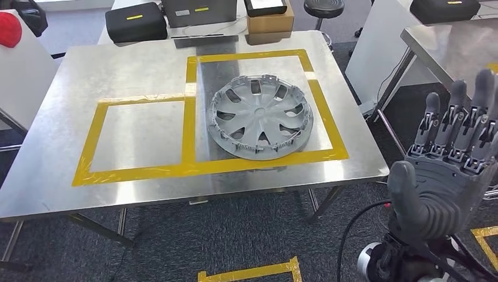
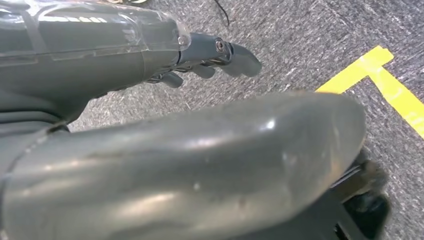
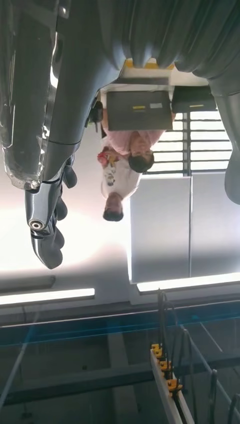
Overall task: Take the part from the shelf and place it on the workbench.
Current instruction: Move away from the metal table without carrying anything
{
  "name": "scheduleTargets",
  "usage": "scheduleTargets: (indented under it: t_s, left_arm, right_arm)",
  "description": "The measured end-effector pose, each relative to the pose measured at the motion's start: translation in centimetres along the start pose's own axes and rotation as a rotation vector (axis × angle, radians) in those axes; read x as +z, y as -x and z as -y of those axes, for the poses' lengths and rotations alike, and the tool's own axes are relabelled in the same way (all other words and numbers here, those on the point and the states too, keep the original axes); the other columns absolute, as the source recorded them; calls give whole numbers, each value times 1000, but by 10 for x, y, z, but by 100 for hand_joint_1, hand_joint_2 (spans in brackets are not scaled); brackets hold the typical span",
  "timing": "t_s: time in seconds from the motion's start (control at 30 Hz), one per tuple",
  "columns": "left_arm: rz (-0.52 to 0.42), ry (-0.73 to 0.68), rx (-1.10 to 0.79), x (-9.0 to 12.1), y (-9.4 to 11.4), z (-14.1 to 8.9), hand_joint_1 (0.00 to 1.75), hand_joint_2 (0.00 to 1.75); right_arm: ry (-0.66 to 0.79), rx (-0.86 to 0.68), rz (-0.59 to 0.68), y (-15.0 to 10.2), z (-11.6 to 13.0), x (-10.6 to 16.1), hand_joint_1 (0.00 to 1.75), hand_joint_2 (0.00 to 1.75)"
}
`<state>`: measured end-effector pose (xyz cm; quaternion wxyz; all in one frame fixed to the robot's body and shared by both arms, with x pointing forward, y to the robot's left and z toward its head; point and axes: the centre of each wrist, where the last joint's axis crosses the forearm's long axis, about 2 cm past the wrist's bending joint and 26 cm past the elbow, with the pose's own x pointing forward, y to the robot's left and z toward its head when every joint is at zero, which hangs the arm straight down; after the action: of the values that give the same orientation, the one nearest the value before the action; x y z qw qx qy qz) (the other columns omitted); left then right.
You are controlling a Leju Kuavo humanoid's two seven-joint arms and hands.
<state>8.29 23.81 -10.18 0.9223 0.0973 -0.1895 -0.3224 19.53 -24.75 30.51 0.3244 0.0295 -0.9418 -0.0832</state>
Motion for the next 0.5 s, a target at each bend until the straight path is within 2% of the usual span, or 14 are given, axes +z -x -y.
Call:
scheduleTargets:
  t_s: [0.5]
  left_arm:
    - [5, -3, 0, -1, -2, -1, 0, 0]
  right_arm:
    - [-1, 5, -8, 0, 1, 2, 0, 175]
